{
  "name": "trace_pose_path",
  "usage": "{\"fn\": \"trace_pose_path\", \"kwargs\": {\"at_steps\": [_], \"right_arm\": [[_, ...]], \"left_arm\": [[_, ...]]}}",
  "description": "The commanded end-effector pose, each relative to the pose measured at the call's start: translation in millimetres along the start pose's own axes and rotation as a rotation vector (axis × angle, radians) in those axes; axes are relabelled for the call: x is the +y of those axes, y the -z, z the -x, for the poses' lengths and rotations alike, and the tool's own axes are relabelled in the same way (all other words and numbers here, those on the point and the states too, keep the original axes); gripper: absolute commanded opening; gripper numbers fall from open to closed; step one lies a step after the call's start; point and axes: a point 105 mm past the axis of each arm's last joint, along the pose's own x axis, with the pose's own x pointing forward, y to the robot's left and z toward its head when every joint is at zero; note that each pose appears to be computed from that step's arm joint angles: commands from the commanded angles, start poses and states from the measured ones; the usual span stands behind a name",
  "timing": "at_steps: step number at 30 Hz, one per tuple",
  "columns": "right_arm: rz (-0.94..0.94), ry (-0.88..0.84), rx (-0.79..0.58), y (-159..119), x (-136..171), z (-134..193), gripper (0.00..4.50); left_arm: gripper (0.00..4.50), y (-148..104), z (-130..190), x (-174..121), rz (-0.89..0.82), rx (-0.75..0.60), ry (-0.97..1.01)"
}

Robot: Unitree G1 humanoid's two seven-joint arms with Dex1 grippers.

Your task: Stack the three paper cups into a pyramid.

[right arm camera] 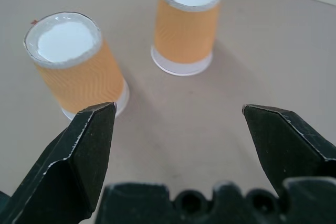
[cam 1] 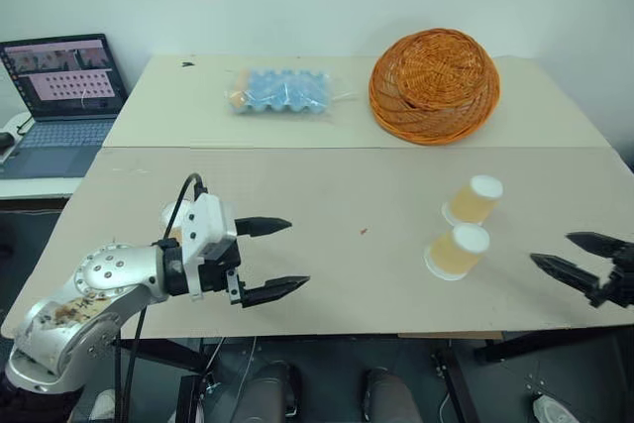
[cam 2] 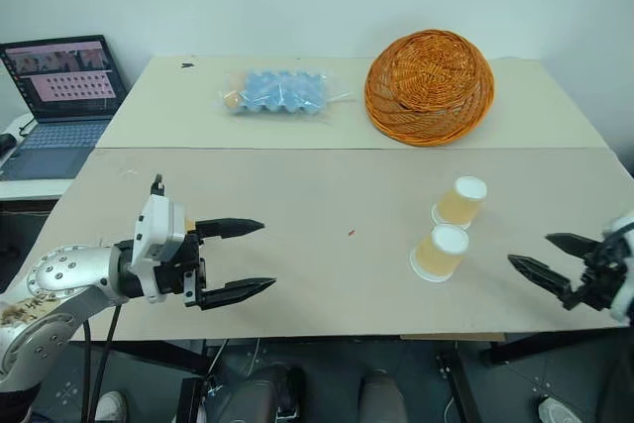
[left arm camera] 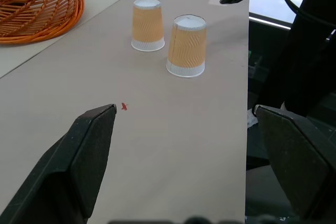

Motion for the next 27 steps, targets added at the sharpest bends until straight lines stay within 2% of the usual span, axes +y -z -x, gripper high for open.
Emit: {"fn": "trace_pose_path", "kwargs": {"at_steps": [1, 12, 27], "right_arm": [[0.022, -0.058, -0.037, -9, 11, -7, 4.49], [0.036, -0.189, -0.035, -11, 34, -24, 4.49], [0.066, -0.246, -0.079, -25, 48, -57, 4.49]], "left_arm": [[4.5, -9, 4, 3, -0.056, -0.016, -0.021], [4.5, -15, 1, 8, -0.062, -0.017, -0.047], [4.5, -23, -2, 8, -0.058, -0.022, -0.058]]}}
